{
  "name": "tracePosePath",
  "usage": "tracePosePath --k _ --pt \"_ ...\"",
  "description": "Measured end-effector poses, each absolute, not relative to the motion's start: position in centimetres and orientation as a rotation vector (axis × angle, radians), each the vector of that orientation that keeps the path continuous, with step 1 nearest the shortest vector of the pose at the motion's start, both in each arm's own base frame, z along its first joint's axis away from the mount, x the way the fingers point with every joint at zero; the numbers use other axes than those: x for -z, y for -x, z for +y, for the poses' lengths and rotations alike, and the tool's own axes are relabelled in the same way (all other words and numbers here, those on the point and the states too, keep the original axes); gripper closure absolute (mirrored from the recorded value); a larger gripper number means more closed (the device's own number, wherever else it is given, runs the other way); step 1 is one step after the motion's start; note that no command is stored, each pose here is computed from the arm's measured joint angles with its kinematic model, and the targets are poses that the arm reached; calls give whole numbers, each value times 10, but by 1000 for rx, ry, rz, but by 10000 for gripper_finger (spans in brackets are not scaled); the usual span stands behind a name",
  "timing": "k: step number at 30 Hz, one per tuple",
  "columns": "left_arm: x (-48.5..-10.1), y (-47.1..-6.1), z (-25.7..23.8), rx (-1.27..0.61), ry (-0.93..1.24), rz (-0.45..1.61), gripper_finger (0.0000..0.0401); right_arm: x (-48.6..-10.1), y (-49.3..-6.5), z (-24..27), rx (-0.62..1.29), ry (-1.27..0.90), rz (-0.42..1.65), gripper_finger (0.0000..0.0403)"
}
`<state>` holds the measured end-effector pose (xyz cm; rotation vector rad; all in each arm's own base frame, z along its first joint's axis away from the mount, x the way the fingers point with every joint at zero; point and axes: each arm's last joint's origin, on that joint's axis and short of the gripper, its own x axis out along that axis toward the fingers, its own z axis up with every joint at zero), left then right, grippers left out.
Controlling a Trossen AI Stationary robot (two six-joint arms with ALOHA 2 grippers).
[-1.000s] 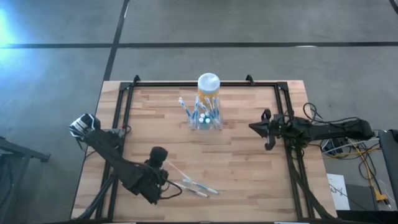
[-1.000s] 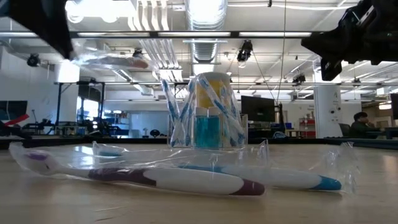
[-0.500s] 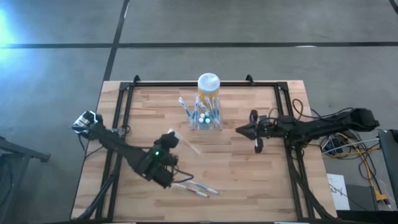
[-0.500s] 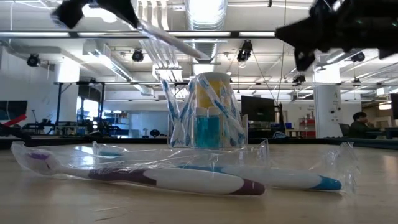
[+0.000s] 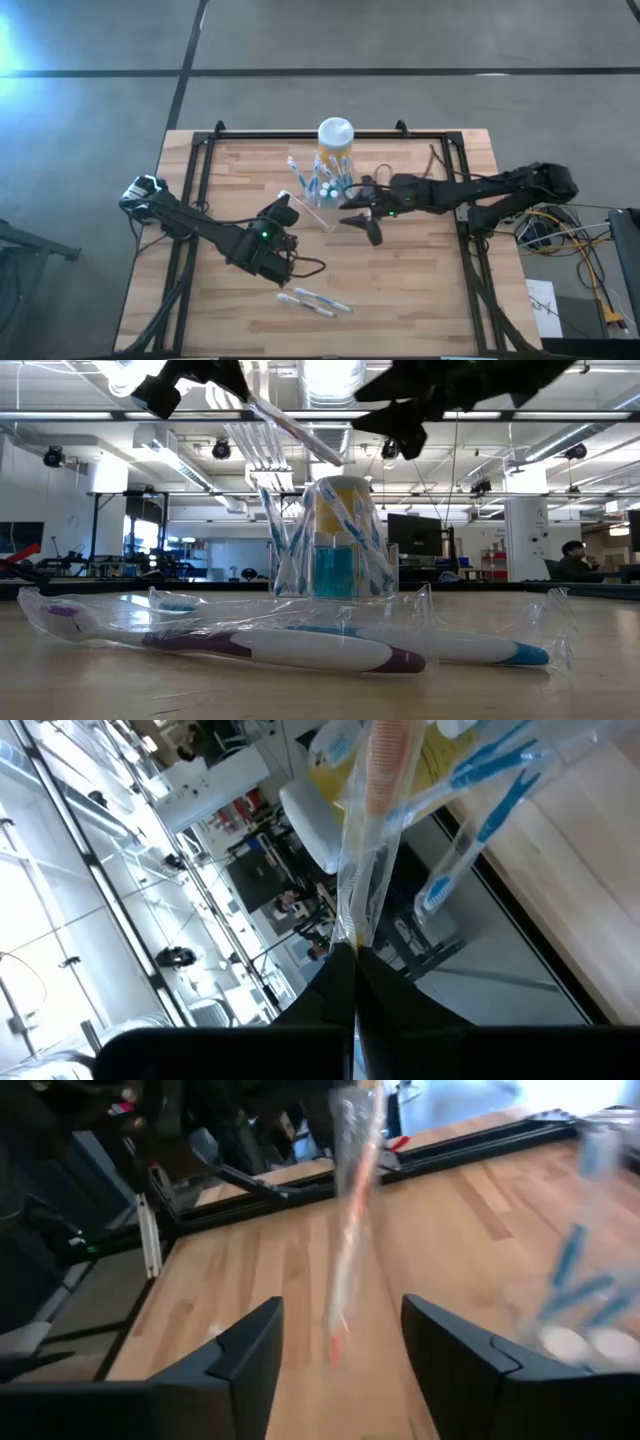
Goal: Pick & Place toothbrushing station
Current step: Put the orange toothbrush into the transparent organizer
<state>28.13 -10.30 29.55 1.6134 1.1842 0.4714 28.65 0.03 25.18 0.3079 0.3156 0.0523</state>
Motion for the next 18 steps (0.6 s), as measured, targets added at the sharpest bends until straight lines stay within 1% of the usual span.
tracePosePath --k 5,9,14,18 --pt "-297 -288 -106 -461 -1622 1158 400 -257 -324 -2 -40 -285 381 177" --pt "-296 -289 -107 -448 -1622 1159 400 -264 -352 -4 -29 -286 421 168" --pt "-296 -289 -107 -446 -1620 1159 400 -271 -378 -5 -30 -248 491 171" --pt "-296 -289 -107 -442 -1615 1158 401 -275 -392 -4 -60 -235 524 182"
